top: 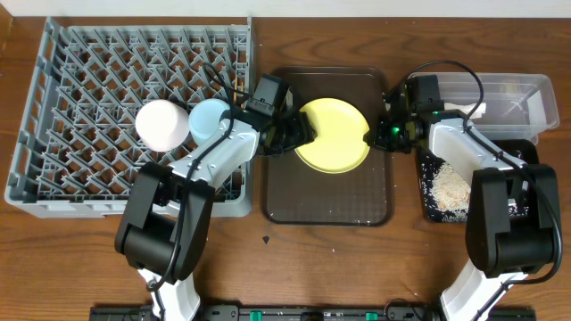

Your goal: Sort waste into correct bins and load items into the dishwasher

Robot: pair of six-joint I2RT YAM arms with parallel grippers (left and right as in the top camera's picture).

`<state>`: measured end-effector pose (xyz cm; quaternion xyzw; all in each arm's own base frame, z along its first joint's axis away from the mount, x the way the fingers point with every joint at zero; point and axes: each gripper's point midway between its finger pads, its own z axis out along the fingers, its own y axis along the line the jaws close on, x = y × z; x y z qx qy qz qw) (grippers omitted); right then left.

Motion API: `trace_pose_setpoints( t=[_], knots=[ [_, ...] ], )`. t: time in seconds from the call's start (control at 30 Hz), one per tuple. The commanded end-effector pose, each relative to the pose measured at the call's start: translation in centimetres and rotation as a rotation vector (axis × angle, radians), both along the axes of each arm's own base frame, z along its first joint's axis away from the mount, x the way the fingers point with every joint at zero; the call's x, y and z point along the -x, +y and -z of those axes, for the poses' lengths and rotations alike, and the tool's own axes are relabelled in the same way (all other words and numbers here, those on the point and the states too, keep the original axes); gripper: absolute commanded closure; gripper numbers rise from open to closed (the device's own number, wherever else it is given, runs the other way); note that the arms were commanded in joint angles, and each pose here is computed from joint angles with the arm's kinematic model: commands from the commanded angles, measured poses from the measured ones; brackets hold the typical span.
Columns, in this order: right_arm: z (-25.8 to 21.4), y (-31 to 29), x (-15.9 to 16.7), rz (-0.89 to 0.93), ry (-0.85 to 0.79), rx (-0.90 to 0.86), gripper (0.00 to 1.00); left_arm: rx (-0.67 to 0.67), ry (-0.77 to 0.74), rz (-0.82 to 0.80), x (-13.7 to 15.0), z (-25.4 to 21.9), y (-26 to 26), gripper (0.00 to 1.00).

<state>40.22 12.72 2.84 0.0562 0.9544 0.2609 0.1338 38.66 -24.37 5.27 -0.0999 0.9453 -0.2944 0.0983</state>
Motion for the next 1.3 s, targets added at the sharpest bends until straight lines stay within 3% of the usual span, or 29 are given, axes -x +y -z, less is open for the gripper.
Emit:
trace_pose_setpoints(
  t=[0.0, 0.2, 0.57, 0.6, 0.67, 0.73, 0.83, 0.9, 1.1, 1.27],
  knots=[
    [-1.5, 0.8, 0.0, -0.049, -0.04, -0.056, 0.99, 0.089, 0.064, 0.049, 1.3, 0.0, -1.3, 0.39],
    [-3.0, 1.2, -0.1, -0.087, -0.092, -0.073, 0.99, 0.199, 0.089, 0.107, 2.2, -1.5, -2.8, 0.5],
    [-10.6, 1.5, 0.4, -0.142, -0.275, -0.091, 0.99, 0.375, -0.052, 0.182, 1.9, -9.2, -4.3, 0.92],
    [-11.5, 1.5, 0.6, -0.146, -0.297, -0.091, 0.92, 0.379, -0.077, 0.177, 1.7, -10.1, -4.0, 0.92],
    [-13.1, 1.5, 0.9, -0.156, -0.339, -0.086, 0.58, 0.377, -0.143, 0.156, 1.2, -12.3, -2.9, 0.92],
    [-14.6, 1.2, 1.3, -0.151, -0.374, -0.077, 0.43, 0.353, -0.219, 0.12, 0.5, -14.4, -1.4, 0.92],
    [-16.7, 0.3, 1.7, -0.118, -0.422, -0.036, 0.29, 0.255, -0.33, 0.04, -0.1, -16.9, 2.1, 0.92],
    [-18.0, -0.2, 2.1, -0.097, -0.451, -0.011, 0.26, 0.144, -0.397, -0.028, -0.3, -18.1, 5.3, 0.92],
    [-20.7, -0.5, 4.5, -0.085, -0.483, -0.013, 0.24, -0.418, -0.537, -0.288, 1.4, -20.4, 18.6, 0.92],
    [-20.4, -0.8, 6.4, -0.087, -0.422, -0.009, 0.23, -0.859, -0.58, -0.384, 3.6, -22.9, 27.0, 0.92]
  ],
)
